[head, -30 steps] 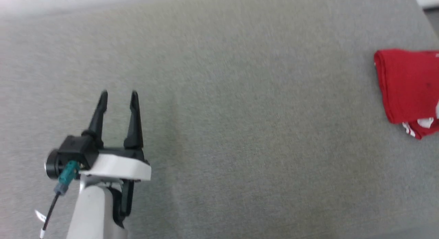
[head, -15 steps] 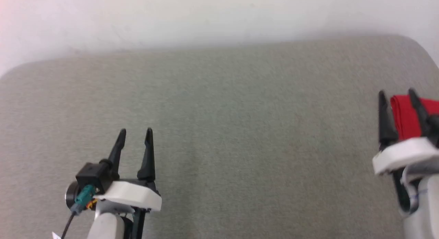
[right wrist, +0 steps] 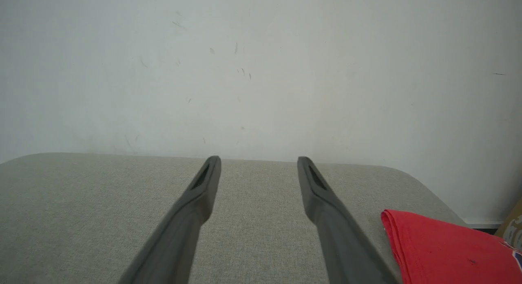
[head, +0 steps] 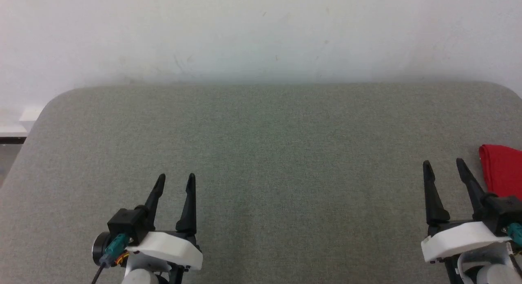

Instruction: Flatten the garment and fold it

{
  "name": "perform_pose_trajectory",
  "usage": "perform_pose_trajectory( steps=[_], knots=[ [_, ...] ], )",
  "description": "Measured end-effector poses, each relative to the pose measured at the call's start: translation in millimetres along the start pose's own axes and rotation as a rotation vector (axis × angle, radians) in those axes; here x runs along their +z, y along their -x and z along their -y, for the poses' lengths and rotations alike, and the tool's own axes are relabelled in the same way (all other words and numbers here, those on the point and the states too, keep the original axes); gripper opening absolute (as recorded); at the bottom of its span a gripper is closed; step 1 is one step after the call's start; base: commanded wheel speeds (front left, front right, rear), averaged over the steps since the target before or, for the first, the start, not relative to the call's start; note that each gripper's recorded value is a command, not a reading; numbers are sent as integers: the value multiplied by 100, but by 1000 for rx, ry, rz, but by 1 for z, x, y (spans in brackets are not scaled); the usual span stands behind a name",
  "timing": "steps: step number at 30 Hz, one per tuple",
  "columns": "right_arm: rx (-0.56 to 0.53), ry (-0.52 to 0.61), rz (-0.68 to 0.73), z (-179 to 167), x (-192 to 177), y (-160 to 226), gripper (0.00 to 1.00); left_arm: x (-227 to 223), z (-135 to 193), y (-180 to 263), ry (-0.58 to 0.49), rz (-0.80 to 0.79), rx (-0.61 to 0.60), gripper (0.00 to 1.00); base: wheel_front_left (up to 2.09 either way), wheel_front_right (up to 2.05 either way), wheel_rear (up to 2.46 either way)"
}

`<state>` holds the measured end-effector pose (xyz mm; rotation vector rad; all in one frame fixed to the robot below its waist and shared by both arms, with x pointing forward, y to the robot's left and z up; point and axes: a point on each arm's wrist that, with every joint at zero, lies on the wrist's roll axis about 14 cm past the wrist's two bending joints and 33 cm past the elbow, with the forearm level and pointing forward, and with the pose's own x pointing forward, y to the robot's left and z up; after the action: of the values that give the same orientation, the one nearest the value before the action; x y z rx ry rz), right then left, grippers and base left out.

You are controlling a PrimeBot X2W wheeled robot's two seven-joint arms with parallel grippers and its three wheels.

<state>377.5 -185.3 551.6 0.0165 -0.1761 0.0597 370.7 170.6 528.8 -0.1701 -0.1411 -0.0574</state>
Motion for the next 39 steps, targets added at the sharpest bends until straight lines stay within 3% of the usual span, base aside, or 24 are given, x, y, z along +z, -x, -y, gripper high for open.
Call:
perform_pose_trajectory(
  steps=[18,19,39],
  knots=[
    [26,-46,-43,-11,-14,10,100,-14,-7,10,12,-45,36,100,0,0,0],
    [26,-47,-44,-11,-14,10,0,-15,-7,10,12,-47,37,0,0,0,0],
    [22,-45,-51,-10,-15,10,0,-16,-6,9,10,-55,34,0,0,0,0]
  ],
)
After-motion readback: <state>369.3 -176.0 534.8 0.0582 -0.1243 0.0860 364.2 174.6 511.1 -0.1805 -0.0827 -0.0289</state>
